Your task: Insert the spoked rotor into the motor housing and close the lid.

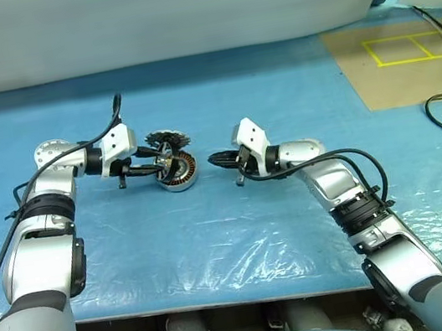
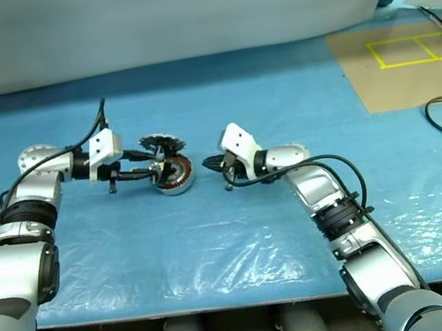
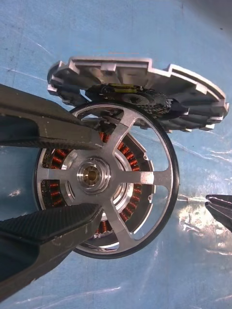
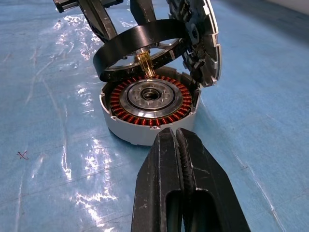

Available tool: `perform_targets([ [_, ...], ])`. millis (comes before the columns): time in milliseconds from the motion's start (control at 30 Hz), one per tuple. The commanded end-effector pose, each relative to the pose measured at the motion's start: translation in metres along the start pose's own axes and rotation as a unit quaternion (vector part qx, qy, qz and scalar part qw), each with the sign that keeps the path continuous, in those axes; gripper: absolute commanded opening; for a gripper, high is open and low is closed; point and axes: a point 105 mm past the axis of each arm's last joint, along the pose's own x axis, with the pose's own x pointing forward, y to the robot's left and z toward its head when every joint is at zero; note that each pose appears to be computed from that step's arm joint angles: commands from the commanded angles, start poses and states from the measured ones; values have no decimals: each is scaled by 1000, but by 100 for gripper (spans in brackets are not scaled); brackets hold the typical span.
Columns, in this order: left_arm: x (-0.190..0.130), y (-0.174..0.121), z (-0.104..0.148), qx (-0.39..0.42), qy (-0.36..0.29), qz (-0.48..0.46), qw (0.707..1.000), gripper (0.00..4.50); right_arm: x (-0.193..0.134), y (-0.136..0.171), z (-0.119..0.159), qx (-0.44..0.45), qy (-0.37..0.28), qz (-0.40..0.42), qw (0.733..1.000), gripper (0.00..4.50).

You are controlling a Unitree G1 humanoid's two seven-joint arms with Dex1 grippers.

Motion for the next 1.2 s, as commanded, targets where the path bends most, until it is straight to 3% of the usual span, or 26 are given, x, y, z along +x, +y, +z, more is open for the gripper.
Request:
perform_targets([
  [33,-6,3,-1,11,20,1,1000,136,-2,-3,7,-14,-12,-6,1000,0],
  [1100,-3,0,-9,15,77,-30,996,136,3,-2,8,-17,-18,-7,1000,0],
  [1200,-4,0,-11,15,87,-29,996,230,4,-1,8,-17,-20,-6,1000,0],
])
